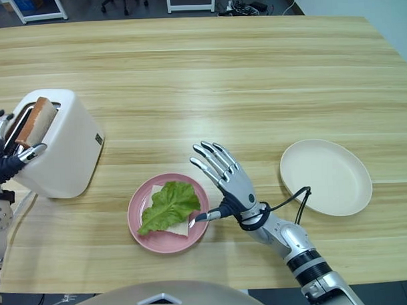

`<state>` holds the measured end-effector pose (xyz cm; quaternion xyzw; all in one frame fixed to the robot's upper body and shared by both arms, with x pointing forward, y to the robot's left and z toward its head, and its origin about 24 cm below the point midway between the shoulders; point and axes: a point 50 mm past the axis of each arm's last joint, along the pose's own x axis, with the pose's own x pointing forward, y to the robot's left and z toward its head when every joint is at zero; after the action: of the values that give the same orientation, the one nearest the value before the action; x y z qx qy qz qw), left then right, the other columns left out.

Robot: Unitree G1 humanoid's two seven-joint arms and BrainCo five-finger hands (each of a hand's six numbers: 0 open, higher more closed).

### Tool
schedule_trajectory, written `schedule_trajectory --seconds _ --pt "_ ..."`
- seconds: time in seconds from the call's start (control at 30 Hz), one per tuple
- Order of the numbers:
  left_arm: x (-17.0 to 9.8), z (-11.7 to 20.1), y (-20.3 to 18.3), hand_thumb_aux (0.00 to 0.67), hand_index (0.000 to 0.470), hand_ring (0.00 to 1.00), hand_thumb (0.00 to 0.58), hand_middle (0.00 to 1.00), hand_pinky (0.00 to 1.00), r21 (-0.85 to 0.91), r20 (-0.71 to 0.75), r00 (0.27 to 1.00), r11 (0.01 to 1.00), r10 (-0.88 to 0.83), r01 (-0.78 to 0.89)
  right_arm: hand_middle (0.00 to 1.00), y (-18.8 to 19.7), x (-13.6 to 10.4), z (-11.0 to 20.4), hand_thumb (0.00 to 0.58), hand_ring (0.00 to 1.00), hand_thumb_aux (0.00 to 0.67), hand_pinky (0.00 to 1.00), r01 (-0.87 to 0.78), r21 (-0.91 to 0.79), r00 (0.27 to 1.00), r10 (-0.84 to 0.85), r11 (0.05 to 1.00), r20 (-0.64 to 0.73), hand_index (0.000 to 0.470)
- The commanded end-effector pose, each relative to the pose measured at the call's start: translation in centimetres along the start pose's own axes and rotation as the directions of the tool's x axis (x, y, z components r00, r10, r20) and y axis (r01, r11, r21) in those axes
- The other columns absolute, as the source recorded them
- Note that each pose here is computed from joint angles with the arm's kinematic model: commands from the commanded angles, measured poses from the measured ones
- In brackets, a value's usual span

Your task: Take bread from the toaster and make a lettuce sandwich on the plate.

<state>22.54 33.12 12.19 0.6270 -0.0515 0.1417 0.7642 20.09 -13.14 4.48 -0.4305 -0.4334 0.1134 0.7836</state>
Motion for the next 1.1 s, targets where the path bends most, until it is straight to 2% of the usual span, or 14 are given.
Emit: schedule_trajectory --seconds 0.03,0.07,0.1,0.13,0.17,0.2,0.33,0.43,0.53,0.63,0.73,0.87,0.97,1.1 --pt "0.1 0.0 -0.3 0.607 0.426 0.0 0.575 0.0 0.0 -0.011 0.024 0.996 0.996 -0.09 0.09 0.0 0.3 -0.3 0.0 0.0 0.0 0.0 0.0 -0.02 -0.007 1.0 0.02 1.0 -0.008 0.0" --pt "0.1 -0.1 -0.3 0.67 0.47 0.09 0.58 0.09 0.09 -0.015 0.027 0.995 0.995 -0.099 0.1 0.0 0.3 -0.4 0.0 0.0 0.0 0.0 0.0 -0.017 -0.006 1.0 0.017 1.0 -0.011 0.0" --pt "0.0 -0.1 -0.3 0.67 0.47 0.16 0.58 0.16 0.16 -0.019 0.031 0.994 0.994 -0.103 0.103 0.0 0.3 -0.5 0.0 0.0 0.0 0.0 0.0 -0.016 -0.006 1.0 0.016 1.0 -0.015 0.0" --pt "-0.1 0.0 -0.3 0.67 0.47 0.6 0.58 0.6 0.6 -0.034 0.041 0.994 0.994 -0.104 0.106 0.0 0.3 -0.6 0.0 0.0 0.0 0.0 0.0 -0.016 -0.006 1.0 0.016 1.0 -0.019 0.0" --pt "-0.1 0.2 -0.2 0.67 0.47 0.89 0.58 0.89 0.89 -0.045 0.052 0.993 0.994 -0.102 0.104 0.0 0.3 -0.7 0.0 0.0 0.0 0.0 0.0 -0.016 -0.007 1.0 0.016 1.0 -0.023 0.0" --pt "-0.1 0.4 -0.1 0.67 0.47 0.99 0.58 0.99 0.99 -0.057 0.063 0.994 0.994 -0.093 0.096 0.0 0.3 -0.8 0.0 0.0 0.0 0.0 0.0 -0.016 -0.008 1.0 0.015 1.0 -0.026 0.0" --pt "0.4 1.1 0.6 0.67 0.47 1.0 0.58 1.0 1.0 -0.089 0.089 0.996 0.996 0.021 -0.013 0.0 0.3 -0.8 -0.1 0.0 0.0 0.0 0.0 -0.012 -0.012 0.999 0.011 1.0 -0.033 0.0" --pt "1.2 2.2 1.8 0.67 0.47 1.0 0.58 1.0 1.0 -0.138 0.091 0.962 0.96 0.258 -0.244 0.0 0.4 -0.9 -0.3 0.0 0.0 0.0 0.0 -0.008 -0.016 0.999 0.007 1.0 -0.043 0.0" --pt "1.9 3.3 3.5 0.67 0.47 1.0 0.58 1.0 1.0 -0.218 0.063 0.844 0.833 0.532 -0.508 0.0 0.4 -1.0 -0.6 0.0 0.0 0.0 0.0 0.009 -0.035 0.998 -0.011 0.999 -0.064 0.0" --pt "1.8 5.6 4.5 0.67 0.47 1.0 0.58 1.0 1.0 -0.338 0.12 0.714 0.705 0.69 -0.624 0.0 0.3 -1.0 -0.7 0.0 0.0 0.0 0.0 0.025 -0.046 0.997 -0.028 0.999 -0.072 0.0" --pt "0.5 9.6 3.7 0.67 0.47 1.0 0.58 1.0 1.0 -0.558 0.289 0.677 0.694 0.677 -0.455 0.0 0.1 -1.0 -0.6 0.0 0.0 0.0 0.0 0.029 -0.041 0.998 -0.032 0.999 -0.055 0.0" --pt "-2.0 12.6 -1.4 0.67 0.47 1.0 0.58 1.0 1.0 -0.653 0.53 0.778 0.748 0.336 0.121 0.0 -1.2 -0.6 0.5 0.0 0.0 0.0 0.0 0.057 0.03 0.998 -0.058 0.998 0.021 0.0" --pt "-3.7 12.9 -5.2 0.67 0.47 1.0 0.58 1.0 1.0 -0.608 0.634 0.771 0.655 0.059 0.449 0.0 -2.0 0.0 1.4 0.0 0.0 0.0 0.0 0.083 0.085 0.993 -0.09 0.993 0.08 0.0" --pt "-5.3 14.3 -7.9 0.67 0.47 1.0 0.58 1.0 1.0 -0.559 0.733 0.672 0.472 -0.104 0.682 0.0 -2.2 0.4 2.5 0.0 0.0 0.0 0.0 0.058 0.112 0.988 -0.074 0.992 0.138 0.0"
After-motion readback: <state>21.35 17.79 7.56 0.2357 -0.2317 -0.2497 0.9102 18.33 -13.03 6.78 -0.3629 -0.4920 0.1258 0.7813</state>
